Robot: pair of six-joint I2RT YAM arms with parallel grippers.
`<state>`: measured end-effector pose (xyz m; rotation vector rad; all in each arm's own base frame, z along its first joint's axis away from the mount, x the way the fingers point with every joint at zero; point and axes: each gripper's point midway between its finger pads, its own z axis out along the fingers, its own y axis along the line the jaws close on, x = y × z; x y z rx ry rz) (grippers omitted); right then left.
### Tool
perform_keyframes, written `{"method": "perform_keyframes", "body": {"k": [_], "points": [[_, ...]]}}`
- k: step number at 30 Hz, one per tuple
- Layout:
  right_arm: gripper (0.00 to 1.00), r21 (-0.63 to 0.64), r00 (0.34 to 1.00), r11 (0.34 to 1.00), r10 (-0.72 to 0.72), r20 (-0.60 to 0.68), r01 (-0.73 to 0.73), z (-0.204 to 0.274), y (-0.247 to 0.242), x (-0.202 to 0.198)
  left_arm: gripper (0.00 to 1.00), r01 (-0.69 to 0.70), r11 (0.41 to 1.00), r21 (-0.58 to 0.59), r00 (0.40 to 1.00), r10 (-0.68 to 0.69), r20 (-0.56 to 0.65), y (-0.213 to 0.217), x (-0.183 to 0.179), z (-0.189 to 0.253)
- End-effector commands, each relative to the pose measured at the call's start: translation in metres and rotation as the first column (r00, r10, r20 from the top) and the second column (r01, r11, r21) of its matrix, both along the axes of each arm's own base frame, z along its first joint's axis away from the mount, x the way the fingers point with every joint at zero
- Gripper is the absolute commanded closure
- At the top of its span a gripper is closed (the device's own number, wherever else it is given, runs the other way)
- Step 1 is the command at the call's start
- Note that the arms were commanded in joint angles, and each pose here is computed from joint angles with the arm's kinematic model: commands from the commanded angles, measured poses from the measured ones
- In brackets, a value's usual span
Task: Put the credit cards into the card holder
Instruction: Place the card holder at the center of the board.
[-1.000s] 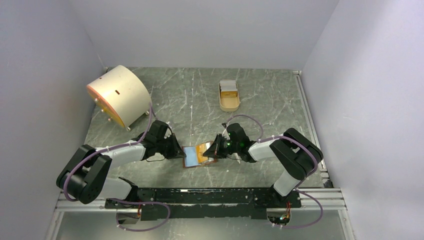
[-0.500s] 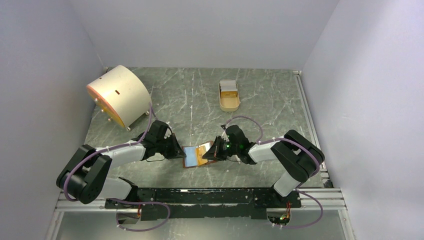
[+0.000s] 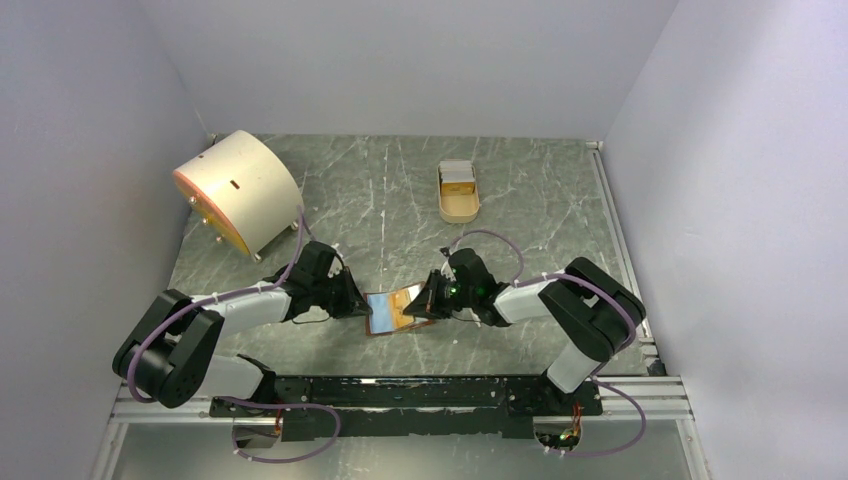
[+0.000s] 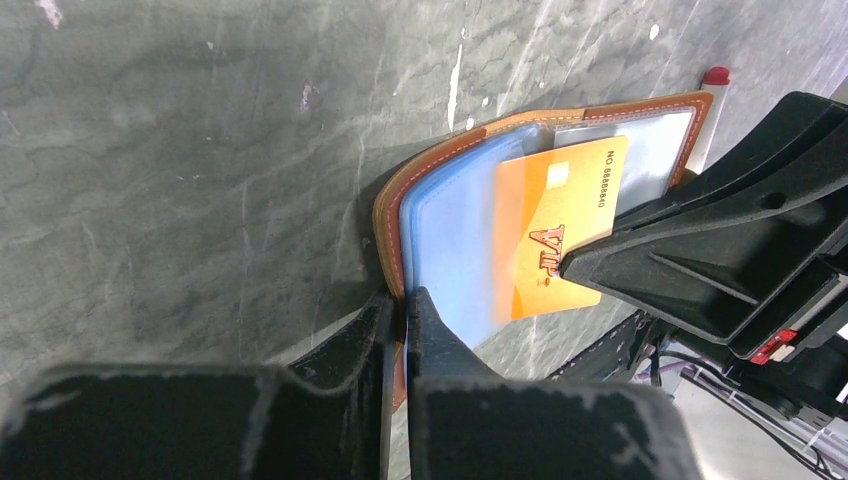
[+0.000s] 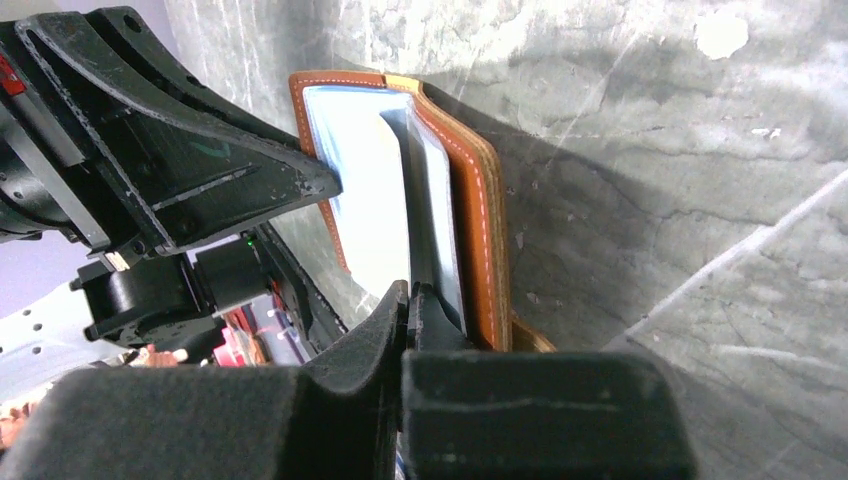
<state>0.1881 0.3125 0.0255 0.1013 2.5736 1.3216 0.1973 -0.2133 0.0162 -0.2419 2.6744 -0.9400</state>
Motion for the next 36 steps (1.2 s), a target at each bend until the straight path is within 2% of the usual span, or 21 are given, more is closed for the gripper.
{"method": "perform_keyframes", "body": {"k": [1,7,9,15,17,20,25,36], "points": [[1.00,-0.025,1.000,0.999,-0.024,-0.012,0.023,-0.012,-0.002,0.001,0.91,0.009,1.000,0.021,0.999,-0.008,-0.032,0.006,-0.011,-0.010],[0.99,-0.007,0.999,1.000,-0.022,-0.035,0.022,-0.014,0.001,-0.002,0.91,0.010,1.000,0.004,0.999,-0.010,-0.034,0.004,-0.013,-0.009],[0.92,-0.050,0.999,0.998,-0.026,-0.028,0.025,-0.018,-0.003,-0.002,0.91,0.009,1.000,-0.002,0.999,-0.009,-0.032,0.004,-0.013,-0.008],[0.63,-0.244,0.999,0.969,-0.036,0.001,0.036,-0.026,-0.025,0.005,0.87,0.007,1.000,-0.021,0.999,-0.008,-0.036,0.001,-0.014,-0.004],[0.59,-0.297,0.999,0.954,-0.036,0.004,0.036,-0.029,-0.031,0.007,0.87,0.011,0.999,-0.044,0.999,-0.012,-0.039,-0.002,-0.014,-0.001],[0.58,-0.315,0.999,0.948,-0.043,0.029,0.050,-0.027,-0.035,0.008,0.87,0.018,0.997,-0.077,0.999,-0.020,-0.035,-0.006,-0.016,0.003],[0.66,-0.284,0.999,0.959,-0.010,0.046,0.022,-0.019,-0.024,0.007,0.86,0.033,0.993,-0.112,0.999,-0.036,-0.019,-0.011,-0.015,0.013],[0.70,-0.211,0.995,0.977,0.060,0.079,-0.042,-0.004,0.004,0.002,0.89,0.048,0.991,-0.125,0.999,-0.048,0.003,-0.014,-0.012,0.022]]}}
